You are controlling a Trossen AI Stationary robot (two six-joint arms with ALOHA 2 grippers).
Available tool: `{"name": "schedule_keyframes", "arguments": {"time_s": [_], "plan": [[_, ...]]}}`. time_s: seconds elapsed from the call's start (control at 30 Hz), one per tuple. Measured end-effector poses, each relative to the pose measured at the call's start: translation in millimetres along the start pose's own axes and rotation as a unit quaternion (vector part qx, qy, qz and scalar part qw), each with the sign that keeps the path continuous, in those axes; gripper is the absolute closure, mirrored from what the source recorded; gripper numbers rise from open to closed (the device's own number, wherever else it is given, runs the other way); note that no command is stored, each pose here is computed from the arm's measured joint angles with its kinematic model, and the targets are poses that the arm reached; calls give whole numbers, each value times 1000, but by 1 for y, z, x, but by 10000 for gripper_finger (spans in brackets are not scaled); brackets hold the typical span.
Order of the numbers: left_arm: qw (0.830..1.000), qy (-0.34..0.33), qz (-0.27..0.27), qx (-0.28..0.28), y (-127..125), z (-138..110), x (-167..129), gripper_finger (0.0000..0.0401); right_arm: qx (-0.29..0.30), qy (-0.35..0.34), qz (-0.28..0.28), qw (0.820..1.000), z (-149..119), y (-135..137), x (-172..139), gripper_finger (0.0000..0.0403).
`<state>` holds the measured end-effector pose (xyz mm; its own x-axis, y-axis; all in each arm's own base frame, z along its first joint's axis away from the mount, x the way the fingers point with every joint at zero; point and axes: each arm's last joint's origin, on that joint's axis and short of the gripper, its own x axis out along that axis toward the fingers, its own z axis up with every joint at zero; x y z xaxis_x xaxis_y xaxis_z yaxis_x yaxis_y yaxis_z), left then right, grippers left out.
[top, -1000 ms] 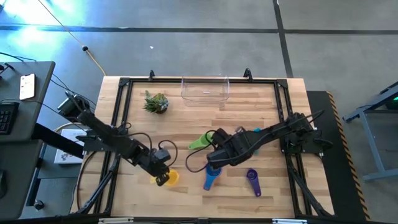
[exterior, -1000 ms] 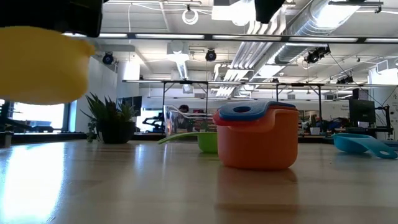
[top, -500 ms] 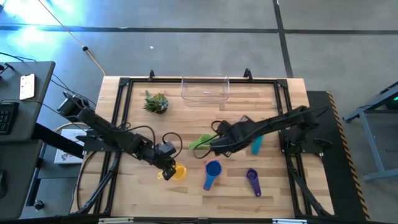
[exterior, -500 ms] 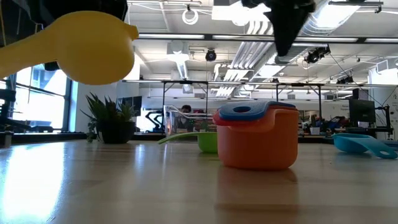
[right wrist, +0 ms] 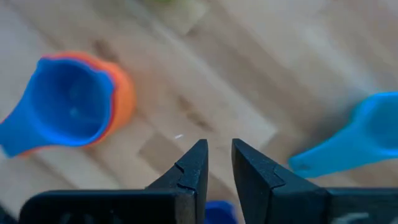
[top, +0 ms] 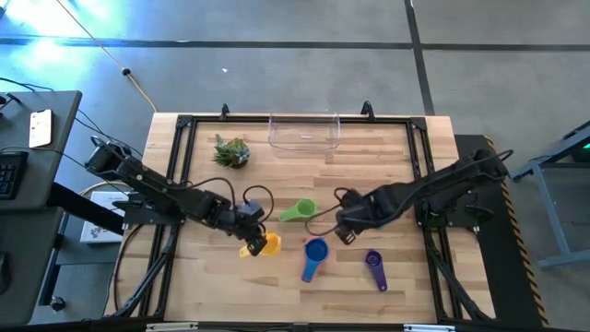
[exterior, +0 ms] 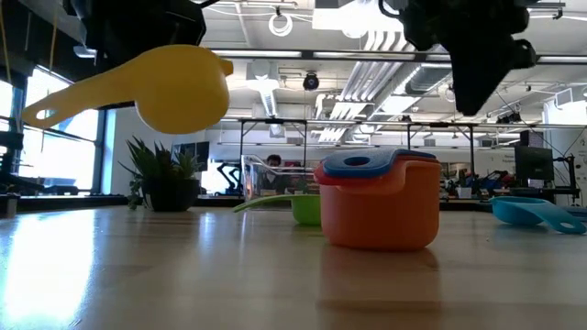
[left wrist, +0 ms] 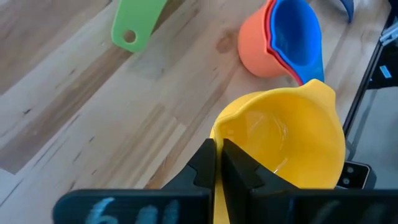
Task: Nest measuring cups in basket
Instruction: Stack the yellow measuring cup into the blue measuring cup
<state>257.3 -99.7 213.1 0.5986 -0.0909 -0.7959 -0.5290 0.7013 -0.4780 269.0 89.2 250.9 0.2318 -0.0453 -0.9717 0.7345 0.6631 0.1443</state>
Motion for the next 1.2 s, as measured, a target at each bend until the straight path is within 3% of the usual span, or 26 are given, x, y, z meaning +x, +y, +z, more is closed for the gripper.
{"name": "schedule_keyframes", "arguments": {"time_s": [0.37, 0.73, 1.2], "plan": [[1000, -7, 5, 3, 4, 7, 1, 400, 29, -17, 120, 992, -27, 28, 19, 341], [999, -7, 6, 32, 4, 8, 1, 400, 65, -3, 160, 985, -52, 62, 54, 341], [999, -7, 6, 45, 4, 7, 1, 400, 91, 5, 178, 980, -59, 83, 100, 341]]}}
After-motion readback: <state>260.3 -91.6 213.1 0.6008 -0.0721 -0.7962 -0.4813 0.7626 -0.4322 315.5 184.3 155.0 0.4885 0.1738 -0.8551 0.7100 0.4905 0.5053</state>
